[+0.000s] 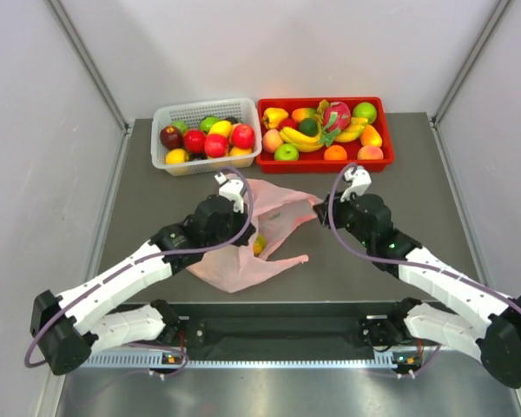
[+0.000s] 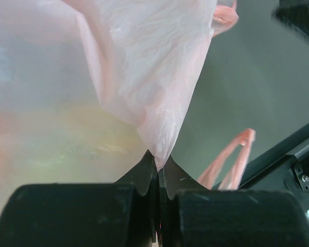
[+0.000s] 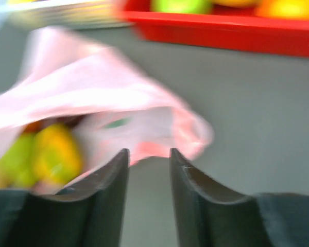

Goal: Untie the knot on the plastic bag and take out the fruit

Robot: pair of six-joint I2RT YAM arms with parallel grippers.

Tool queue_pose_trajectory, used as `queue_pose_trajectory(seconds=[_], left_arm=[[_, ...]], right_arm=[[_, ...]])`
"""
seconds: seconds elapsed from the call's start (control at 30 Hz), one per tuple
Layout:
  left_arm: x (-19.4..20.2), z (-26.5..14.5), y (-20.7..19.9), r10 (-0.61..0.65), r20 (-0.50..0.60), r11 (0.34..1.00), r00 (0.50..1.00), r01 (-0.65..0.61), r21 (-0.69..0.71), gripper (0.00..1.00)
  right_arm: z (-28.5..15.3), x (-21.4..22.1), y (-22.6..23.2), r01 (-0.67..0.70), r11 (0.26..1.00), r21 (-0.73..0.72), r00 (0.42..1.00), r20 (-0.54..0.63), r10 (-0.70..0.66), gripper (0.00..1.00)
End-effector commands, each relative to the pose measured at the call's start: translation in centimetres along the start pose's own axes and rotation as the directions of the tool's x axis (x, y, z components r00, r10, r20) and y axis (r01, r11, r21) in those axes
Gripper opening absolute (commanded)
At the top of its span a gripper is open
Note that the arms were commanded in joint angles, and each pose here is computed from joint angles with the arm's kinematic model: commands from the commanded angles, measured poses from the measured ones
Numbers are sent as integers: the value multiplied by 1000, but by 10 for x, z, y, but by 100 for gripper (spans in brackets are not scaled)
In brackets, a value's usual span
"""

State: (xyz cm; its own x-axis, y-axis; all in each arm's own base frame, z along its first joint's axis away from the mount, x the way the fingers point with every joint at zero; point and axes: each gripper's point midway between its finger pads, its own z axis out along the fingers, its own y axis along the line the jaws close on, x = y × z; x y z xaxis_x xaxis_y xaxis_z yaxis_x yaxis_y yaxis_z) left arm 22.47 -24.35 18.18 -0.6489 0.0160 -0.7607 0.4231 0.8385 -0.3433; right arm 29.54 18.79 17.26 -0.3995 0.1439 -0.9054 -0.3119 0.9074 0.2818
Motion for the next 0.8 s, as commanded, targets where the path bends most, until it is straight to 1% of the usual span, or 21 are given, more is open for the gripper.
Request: queue_pose_trajectory(seconds=[0.0,0.03,0.07,0.1,0.13,0.2,0.23,0.3,0.33,0.37,0.4,0.43,0.47,0.5,0.57,0.6,0.63,0.67,0.7,0.73,0.77], left_arm=[[-29,-27,11,-23,122,997,992,32,-75,0],[-23,-31,20,-28,100,993,995,39,-113,0],[-22,-37,25,-36,106,990,994,50,-135,0],[-21,-40,31,-41,106,984,993,59,-169,0],[-12,-42,37,-55,83,978,995,71,-194,0],[-8,-45,45,-83,91,967,992,102,-233,0],[-3,-45,50,-87,88,963,992,106,-249,0],[-1,-48,55,-104,107,956,989,129,-263,0],[3,-48,57,-106,107,955,989,132,-267,0],[1,-51,58,-110,123,955,986,140,-263,0],[2,-51,59,-121,131,953,984,152,-263,0],[5,-51,59,-128,130,953,983,158,-259,0],[5,-54,58,-139,139,955,980,170,-244,0],[6,-53,56,-151,146,956,978,182,-228,0],[14,-55,55,-169,145,961,975,196,-198,1],[17,-55,55,-187,146,958,971,213,-189,1],[25,-53,57,-193,136,958,972,216,-190,1],[27,-56,57,-200,140,959,970,223,-175,1],[31,-56,58,-213,139,956,967,235,-176,1],[40,-54,61,-218,127,954,968,238,-181,1],[42,-55,62,-226,133,954,965,247,-172,1]], right_arm=[[-17,-12,76,107,924,-368,994,21,-107,43],[-15,-2,89,132,904,-407,990,3,-143,45],[-13,1,97,143,893,-427,988,1,-158,48],[-12,1,108,154,880,-449,986,8,-168,52],[-9,15,122,168,861,-480,980,-14,-199,54],[-4,11,141,182,845,-502,979,12,-204,57],[0,25,153,188,828,-528,973,-13,-229,58],[5,21,170,192,819,-541,975,7,-224,59],[10,35,179,186,809,-558,971,-21,-238,59],[14,38,184,181,809,-559,971,-31,-238,59],[21,32,189,179,820,-544,974,-17,-224,59],[29,45,190,169,827,-536,973,-45,-228,59],[35,45,190,161,841,-516,976,-45,-214,61],[43,44,187,149,861,-487,980,-44,-194,65],[54,52,191,126,865,-485,982,-60,-177,70],[57,51,198,117,860,-497,983,-66,-172,76],[60,62,199,108,863,-494,979,-96,-178,79],[61,66,200,107,863,-493,977,-108,-183,84],[63,67,202,110,867,-486,976,-111,-186,96],[62,76,205,112,865,-490,972,-128,-198,100],[63,78,201,118,877,-465,969,-138,-204,100]])
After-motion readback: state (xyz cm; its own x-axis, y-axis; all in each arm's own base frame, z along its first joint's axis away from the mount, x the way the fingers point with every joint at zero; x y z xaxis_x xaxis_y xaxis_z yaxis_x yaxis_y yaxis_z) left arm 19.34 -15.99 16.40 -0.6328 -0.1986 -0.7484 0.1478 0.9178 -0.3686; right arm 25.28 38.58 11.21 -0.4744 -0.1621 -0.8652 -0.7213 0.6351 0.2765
